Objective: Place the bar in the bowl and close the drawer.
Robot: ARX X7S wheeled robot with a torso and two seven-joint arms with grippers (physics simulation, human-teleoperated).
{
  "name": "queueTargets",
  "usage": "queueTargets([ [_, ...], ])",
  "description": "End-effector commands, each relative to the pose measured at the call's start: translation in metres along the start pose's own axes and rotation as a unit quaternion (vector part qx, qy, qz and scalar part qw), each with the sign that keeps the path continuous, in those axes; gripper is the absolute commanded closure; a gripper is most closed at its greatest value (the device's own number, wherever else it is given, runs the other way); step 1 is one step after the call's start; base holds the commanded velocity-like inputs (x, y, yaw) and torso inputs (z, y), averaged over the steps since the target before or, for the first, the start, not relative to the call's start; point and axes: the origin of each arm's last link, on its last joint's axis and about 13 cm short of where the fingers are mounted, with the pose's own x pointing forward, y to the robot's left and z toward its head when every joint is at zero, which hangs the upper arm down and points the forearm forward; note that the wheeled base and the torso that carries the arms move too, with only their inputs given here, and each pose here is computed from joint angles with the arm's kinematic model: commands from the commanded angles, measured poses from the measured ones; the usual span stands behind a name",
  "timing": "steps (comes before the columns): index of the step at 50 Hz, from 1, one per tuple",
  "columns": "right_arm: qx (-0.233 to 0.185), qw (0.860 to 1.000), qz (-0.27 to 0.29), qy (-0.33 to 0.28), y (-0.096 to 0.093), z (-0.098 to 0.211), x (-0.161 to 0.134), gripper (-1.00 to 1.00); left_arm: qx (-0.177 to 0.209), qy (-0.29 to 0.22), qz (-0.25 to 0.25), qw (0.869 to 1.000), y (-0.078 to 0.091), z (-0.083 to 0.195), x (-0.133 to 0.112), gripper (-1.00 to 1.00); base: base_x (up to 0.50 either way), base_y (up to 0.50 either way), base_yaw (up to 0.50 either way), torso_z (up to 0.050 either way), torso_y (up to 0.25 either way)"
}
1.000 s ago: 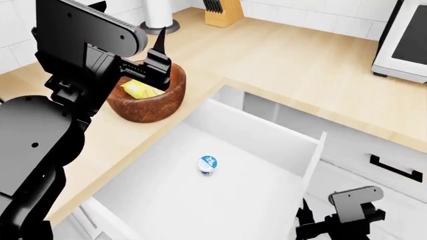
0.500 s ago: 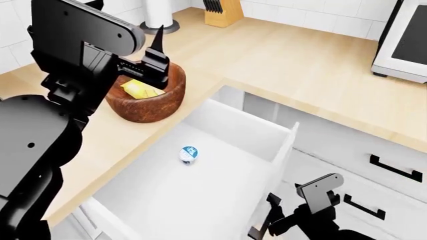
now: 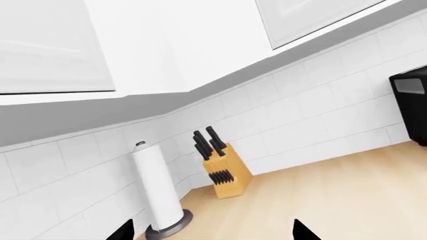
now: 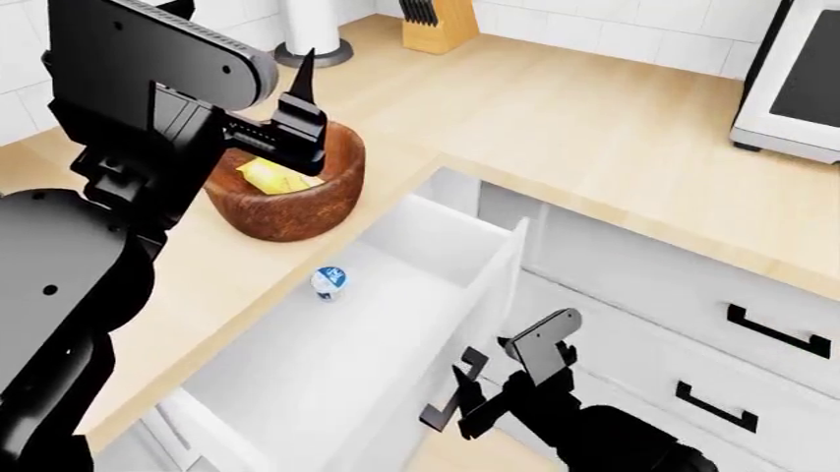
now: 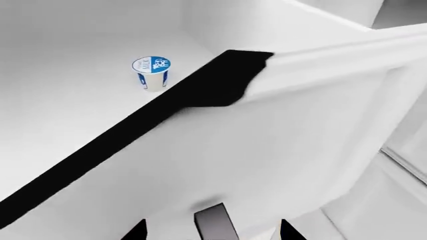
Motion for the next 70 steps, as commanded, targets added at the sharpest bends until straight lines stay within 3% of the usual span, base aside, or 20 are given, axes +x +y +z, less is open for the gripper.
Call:
queueTargets([
  [1,-0.021,0.995,0.091,-0.02,0.025,0.013,0.038,-1.0,0.001,0.001,0.003,1.0,0.0,0.0,-0.001,-1.0,0.0,0.0,0.0,0.0,0.0],
  [15,-0.019,0.991,0.126,-0.042,0.039,0.031,0.081,-1.0,0.002,0.002,0.006,1.0,0.0,-0.001,-0.003,-1.0,0.0,0.0,0.0,0.0,0.0],
  [41,-0.004,0.988,0.141,-0.056,0.069,0.054,0.092,-1.0,0.002,0.003,0.013,1.0,0.003,0.002,-0.012,-1.0,0.0,0.0,0.0,0.0,0.0],
  [49,0.006,0.994,0.088,-0.068,0.063,0.053,0.091,-1.0,0.0,0.002,0.015,1.0,0.003,0.002,-0.013,-1.0,0.0,0.0,0.0,0.0,0.001],
  [58,0.004,0.995,0.009,-0.094,0.043,0.055,0.089,-1.0,-0.004,-0.001,0.015,1.0,0.002,0.001,-0.013,-1.0,0.0,0.0,0.0,0.0,0.0],
  [70,0.009,0.992,-0.066,-0.11,0.028,0.055,0.043,-1.0,-0.006,-0.004,0.01,1.0,-0.001,0.002,-0.01,-1.0,0.0,0.0,0.0,0.0,0.0],
])
